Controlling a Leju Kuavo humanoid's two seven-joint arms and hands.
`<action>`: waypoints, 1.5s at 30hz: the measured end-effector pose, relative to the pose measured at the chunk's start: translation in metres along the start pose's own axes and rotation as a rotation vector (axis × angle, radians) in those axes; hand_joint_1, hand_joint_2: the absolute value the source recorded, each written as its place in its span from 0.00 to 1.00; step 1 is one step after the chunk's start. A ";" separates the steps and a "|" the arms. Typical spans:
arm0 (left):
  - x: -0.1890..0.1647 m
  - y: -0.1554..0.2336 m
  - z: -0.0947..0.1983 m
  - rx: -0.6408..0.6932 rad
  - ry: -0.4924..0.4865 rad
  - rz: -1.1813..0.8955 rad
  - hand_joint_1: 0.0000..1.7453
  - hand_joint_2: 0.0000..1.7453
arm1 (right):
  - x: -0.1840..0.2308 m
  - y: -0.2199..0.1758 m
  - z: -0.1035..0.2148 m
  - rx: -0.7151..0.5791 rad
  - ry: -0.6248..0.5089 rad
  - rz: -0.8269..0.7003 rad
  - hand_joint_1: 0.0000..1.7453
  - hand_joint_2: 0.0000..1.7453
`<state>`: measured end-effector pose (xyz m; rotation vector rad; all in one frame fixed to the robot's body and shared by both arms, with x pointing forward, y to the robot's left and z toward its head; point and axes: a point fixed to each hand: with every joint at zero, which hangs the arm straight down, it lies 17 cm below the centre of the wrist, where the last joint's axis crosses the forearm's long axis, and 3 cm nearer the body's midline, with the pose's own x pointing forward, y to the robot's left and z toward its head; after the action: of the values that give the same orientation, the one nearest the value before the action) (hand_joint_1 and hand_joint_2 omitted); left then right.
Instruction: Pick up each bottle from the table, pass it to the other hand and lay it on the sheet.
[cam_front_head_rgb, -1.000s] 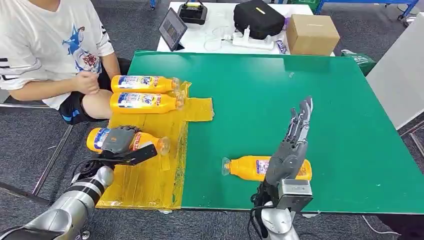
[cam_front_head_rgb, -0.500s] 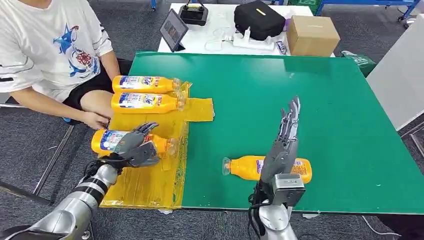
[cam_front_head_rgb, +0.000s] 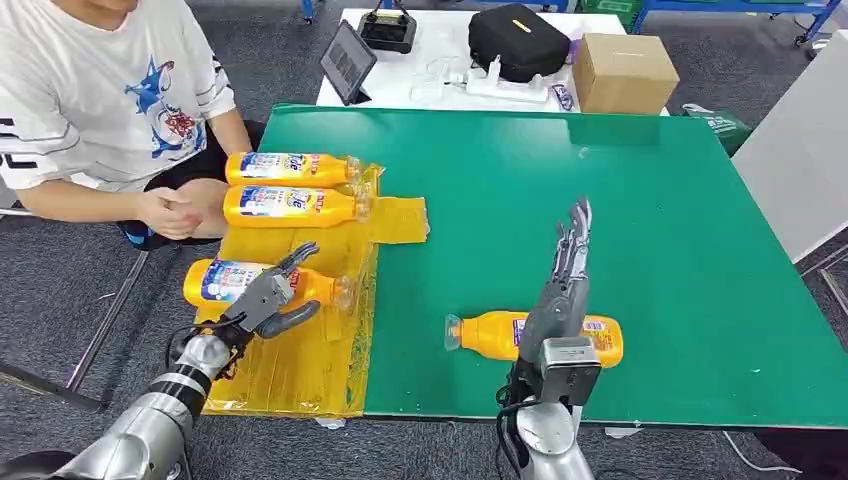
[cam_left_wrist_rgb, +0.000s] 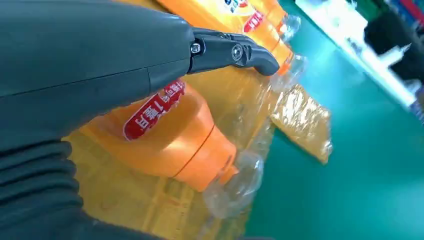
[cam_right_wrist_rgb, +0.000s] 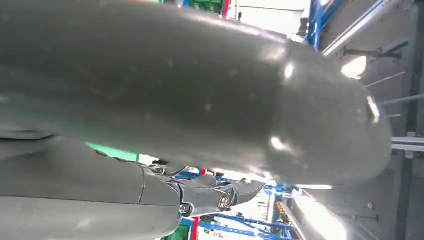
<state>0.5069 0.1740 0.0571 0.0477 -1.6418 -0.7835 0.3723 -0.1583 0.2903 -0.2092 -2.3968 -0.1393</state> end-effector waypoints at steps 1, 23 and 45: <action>0.002 0.001 0.000 0.017 -0.005 0.017 0.00 0.00 | -0.001 0.001 0.001 0.001 0.003 0.002 0.00 0.00; 0.095 0.143 0.085 0.948 -0.276 0.130 0.00 1.00 | -0.095 0.024 0.076 0.466 0.262 0.415 0.00 1.00; 0.119 0.068 0.110 0.823 -0.295 0.325 0.00 1.00 | -0.154 -0.081 0.164 0.773 0.560 0.826 0.00 1.00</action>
<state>0.4060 0.2234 0.1927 0.2480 -2.0906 0.1757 0.3621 -0.2288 0.0616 -0.6560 -1.5051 0.9550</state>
